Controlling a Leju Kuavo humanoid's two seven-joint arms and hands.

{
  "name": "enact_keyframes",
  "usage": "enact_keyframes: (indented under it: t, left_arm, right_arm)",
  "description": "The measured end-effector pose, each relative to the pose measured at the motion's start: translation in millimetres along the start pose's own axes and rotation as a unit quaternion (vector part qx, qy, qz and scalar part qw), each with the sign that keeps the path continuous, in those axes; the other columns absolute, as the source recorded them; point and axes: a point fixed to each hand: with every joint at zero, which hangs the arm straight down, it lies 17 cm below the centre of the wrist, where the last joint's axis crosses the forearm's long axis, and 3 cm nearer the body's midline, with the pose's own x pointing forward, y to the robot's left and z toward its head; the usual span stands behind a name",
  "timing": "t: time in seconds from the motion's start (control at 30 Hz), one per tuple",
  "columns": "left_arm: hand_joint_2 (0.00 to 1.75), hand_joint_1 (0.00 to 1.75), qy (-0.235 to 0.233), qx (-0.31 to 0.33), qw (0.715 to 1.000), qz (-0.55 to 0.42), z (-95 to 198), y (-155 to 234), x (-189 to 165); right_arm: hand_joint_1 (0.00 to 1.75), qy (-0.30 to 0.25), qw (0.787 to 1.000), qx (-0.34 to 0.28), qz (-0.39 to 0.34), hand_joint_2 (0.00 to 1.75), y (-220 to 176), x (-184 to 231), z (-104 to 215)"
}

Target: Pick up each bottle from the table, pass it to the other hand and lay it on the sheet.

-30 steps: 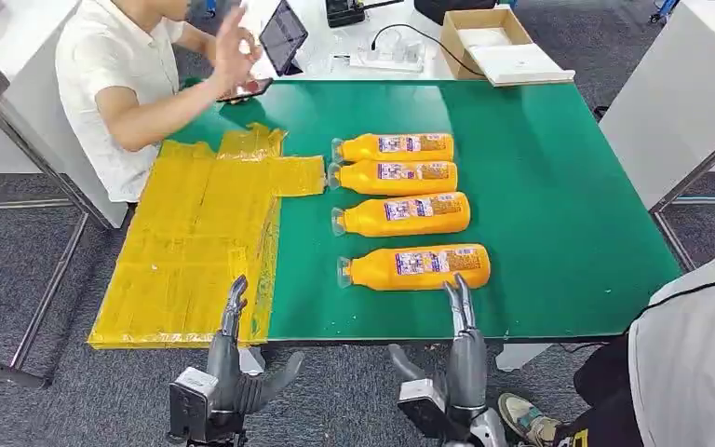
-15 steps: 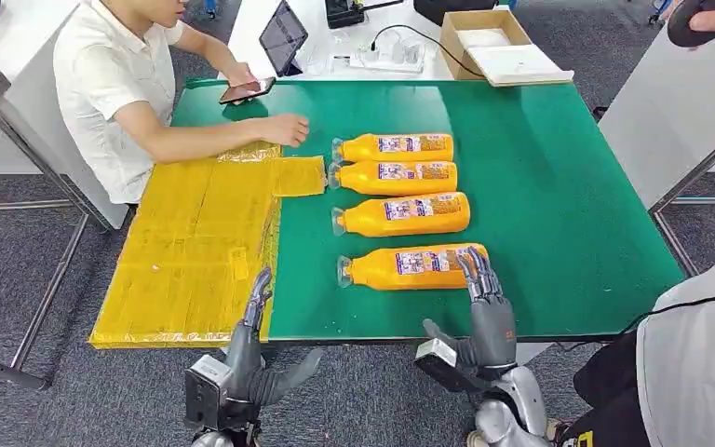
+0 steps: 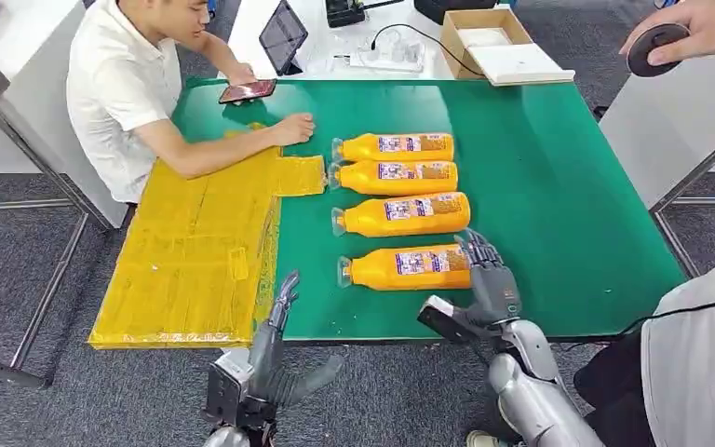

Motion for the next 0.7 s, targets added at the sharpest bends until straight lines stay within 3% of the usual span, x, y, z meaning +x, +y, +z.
enact_keyframes:
  t: [0.37,0.7]
  left_arm:
    - [1.75,0.0,-0.002,-0.015,1.0,0.008,-2,-12,1]
    - [1.75,0.0,-0.002,-0.015,1.0,0.011,-4,-14,3]
  right_arm:
    - [0.0,0.025,0.993,0.105,0.046,1.75,40,4,-21]
    - [0.0,0.072,0.975,0.169,0.128,1.75,40,-12,-41]
